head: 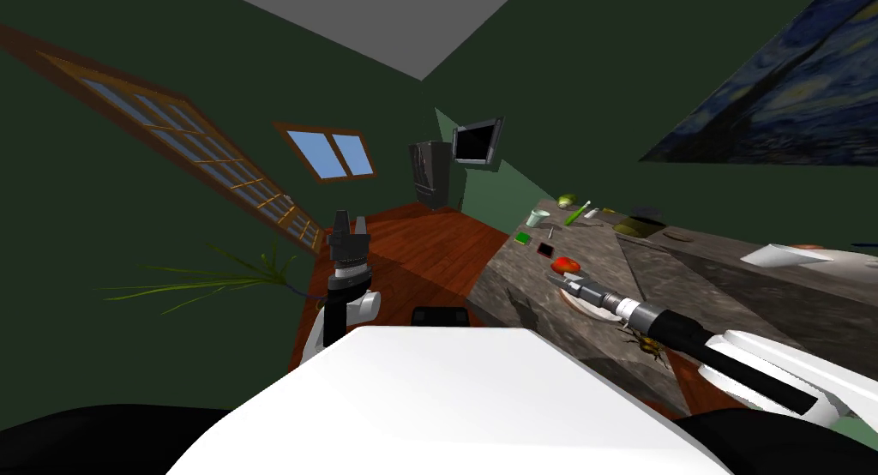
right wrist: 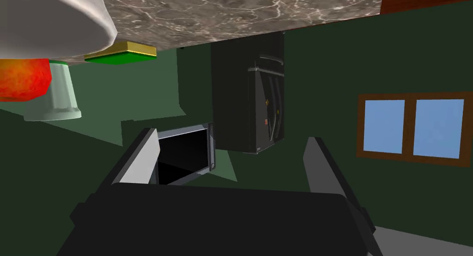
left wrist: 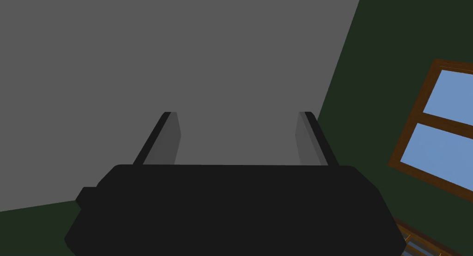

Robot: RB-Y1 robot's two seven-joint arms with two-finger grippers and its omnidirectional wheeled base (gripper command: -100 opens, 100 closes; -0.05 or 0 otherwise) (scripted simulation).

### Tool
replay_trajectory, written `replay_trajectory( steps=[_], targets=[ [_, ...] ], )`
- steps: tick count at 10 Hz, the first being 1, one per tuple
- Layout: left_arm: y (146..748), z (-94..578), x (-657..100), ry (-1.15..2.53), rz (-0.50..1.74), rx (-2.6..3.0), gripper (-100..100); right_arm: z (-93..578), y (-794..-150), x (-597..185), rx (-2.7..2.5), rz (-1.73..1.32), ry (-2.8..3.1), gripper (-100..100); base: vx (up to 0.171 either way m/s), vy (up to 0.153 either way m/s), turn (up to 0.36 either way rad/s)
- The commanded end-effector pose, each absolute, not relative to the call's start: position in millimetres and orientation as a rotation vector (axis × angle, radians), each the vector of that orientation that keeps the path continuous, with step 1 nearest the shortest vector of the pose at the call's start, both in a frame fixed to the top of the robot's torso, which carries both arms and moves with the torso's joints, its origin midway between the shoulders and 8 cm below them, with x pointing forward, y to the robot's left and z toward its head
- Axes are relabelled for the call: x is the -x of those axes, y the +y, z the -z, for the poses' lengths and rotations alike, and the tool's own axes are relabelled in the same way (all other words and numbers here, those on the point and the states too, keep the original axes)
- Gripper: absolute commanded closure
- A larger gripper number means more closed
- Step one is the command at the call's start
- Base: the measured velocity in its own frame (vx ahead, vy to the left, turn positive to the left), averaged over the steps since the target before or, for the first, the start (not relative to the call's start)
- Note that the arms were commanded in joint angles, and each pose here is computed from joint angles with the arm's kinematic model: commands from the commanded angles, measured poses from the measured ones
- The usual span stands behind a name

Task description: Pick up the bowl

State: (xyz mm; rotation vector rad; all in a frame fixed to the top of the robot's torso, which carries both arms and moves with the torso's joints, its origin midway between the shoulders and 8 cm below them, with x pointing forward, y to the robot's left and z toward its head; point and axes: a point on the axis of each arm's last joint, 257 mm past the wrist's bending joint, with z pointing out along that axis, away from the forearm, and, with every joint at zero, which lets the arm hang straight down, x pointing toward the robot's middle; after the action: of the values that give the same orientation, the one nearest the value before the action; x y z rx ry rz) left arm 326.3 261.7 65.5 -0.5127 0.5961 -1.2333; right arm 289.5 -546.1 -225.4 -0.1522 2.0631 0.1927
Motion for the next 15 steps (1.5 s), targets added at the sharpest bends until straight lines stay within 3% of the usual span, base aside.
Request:
replay_trajectory(
  steps=[1, 15],
  targets=[
    [261.7, -65.5, -326.3, 0.596, 1.233, 0.513, 0, 229.7, -560.5, -281.3, 0.175, -0.162, 2.103, -100, 0.021, 0.046, 0.022],
    [261.8, -65.5, -326.3, 0.596, 1.233, 0.513, 0, 263.4, -686.3, -146.5, 0.406, 0.169, 2.661, -100, 0.019, 0.040, 0.047]
  ],
)
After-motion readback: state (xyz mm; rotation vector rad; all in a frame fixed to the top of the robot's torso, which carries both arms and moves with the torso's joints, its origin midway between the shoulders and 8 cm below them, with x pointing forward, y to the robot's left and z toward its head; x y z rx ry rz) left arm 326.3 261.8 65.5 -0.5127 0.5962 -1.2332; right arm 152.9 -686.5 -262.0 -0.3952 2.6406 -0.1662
